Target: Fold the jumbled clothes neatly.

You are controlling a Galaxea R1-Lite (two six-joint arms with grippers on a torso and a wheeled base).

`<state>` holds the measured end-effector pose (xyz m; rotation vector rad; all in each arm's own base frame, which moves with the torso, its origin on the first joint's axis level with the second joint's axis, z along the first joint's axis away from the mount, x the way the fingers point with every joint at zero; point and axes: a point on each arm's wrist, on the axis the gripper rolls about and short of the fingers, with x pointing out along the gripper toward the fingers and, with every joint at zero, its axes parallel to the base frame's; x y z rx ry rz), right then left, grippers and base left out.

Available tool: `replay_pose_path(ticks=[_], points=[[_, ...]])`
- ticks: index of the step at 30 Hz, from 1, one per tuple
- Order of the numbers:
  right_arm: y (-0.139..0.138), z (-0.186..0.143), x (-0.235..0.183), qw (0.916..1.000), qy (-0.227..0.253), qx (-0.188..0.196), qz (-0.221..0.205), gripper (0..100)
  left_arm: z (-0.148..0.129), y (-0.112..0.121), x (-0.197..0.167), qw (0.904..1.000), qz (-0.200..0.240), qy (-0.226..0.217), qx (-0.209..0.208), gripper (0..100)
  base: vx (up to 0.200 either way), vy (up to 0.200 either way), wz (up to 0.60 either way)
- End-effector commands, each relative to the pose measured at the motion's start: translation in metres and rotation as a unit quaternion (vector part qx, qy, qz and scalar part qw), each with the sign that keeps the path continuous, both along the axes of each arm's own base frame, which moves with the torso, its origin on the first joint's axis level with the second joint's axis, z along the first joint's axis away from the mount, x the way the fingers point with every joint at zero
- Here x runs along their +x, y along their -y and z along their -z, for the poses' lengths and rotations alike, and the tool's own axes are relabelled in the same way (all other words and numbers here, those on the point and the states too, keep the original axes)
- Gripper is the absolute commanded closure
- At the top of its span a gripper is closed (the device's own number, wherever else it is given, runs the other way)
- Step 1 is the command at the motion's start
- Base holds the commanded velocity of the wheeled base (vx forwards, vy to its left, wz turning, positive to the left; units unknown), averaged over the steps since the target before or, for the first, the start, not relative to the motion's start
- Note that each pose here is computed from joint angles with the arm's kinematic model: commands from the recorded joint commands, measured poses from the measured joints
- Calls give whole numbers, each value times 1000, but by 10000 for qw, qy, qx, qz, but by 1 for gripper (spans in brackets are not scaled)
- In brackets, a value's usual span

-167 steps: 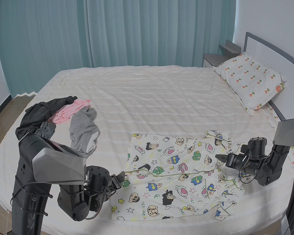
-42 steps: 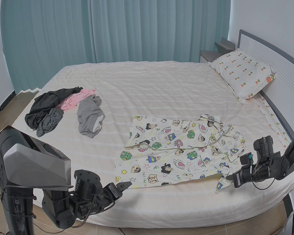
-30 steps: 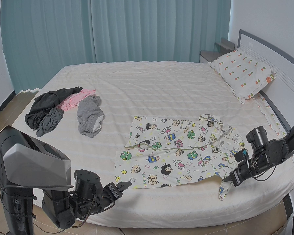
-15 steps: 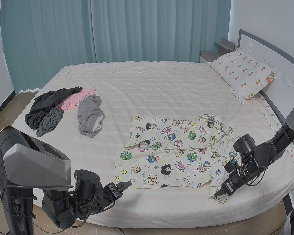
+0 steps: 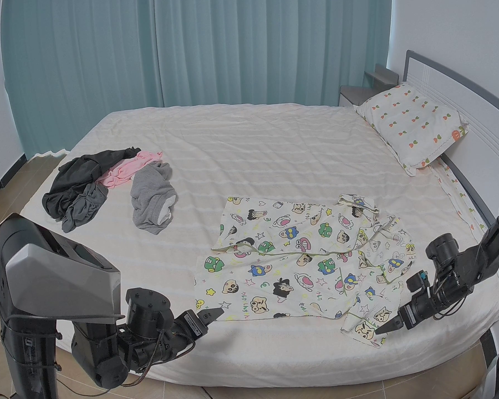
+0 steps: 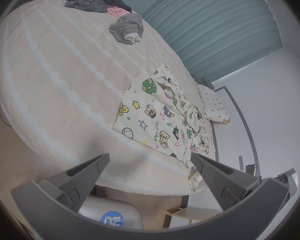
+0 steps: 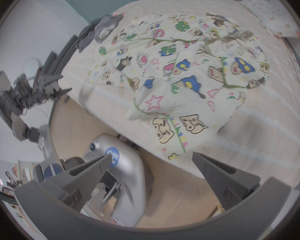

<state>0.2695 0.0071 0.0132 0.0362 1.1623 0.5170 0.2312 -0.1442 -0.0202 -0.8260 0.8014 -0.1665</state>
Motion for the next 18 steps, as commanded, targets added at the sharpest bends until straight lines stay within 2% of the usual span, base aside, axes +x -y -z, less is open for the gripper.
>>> replay_pose_path(ticks=[1,4,8,13,18], points=[[26,40,3,9983,-217,326,442,0,0,0,0,10000,-4,5,2,0,0,0,0],[27,56,9,9985,-127,298,446,0,0,0,0,10000,-4,-1,7,0,0,0,0],[23,63,16,9990,100,160,412,0,0,0,0,10000,-4,-1,7,0,0,0,0],[12,73,19,9990,258,-187,316,0,0,0,0,10000,-4,-1,7,0,0,0,0],[0,74,21,9991,305,-251,143,0,0,0,0,10000,-11,1,10,0,0,0,0]])
